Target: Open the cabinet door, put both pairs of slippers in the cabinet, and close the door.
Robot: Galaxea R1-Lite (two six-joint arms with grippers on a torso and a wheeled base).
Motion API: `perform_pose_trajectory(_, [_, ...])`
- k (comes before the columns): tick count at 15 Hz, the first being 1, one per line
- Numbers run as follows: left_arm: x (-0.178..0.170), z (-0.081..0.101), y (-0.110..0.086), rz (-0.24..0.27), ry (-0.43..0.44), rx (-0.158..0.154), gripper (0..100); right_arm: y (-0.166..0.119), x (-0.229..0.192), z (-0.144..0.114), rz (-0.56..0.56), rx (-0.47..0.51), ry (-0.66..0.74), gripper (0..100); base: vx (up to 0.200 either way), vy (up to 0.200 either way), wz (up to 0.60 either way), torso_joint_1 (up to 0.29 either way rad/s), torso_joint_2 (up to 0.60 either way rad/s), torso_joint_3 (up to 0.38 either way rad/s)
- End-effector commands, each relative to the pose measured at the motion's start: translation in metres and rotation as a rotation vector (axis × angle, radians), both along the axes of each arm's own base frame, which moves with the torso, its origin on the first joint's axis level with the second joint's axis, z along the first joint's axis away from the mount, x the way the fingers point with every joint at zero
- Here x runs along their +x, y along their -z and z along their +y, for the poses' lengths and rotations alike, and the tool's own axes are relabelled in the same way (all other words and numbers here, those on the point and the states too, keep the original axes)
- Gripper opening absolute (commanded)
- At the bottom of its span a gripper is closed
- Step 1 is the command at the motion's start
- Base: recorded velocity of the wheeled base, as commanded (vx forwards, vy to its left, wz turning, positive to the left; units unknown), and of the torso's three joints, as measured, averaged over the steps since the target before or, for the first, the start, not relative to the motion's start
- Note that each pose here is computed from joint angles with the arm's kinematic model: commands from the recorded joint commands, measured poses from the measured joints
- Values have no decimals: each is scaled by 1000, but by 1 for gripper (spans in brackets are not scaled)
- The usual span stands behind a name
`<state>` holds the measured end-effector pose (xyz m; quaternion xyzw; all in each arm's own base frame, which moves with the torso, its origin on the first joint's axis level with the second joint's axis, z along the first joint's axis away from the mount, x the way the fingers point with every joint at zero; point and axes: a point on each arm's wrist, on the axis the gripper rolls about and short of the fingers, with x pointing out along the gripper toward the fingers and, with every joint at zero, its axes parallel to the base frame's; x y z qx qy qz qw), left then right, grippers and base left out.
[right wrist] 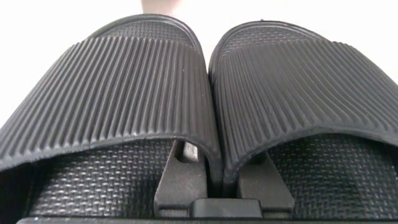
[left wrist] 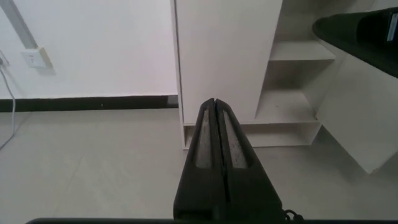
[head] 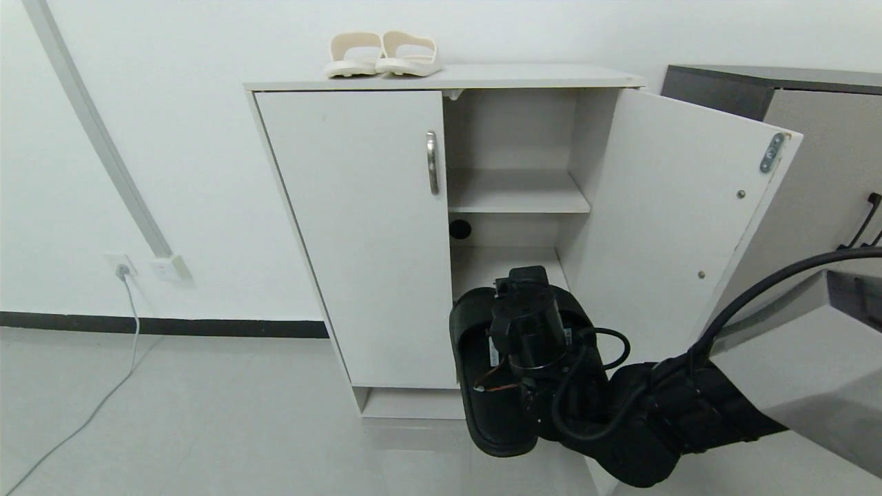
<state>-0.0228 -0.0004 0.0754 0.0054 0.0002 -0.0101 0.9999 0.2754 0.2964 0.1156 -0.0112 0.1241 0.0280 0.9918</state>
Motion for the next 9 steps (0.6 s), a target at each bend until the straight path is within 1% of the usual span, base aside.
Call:
perform_pose_trajectory(1, [0,0,0,3,0,0,0,10,7,1,9,-6,4,0,0,0,0,0,0,0])
perform_pose_trajectory(3, [0,0,0,3,0,0,0,17,19,2,-8,10,26,0,0,0,0,0,0,0])
perform_pose_trajectory(9, [0,0,0,1,0,0,0,26,38,3,-16,18,55,0,0,0,0,0,0,0])
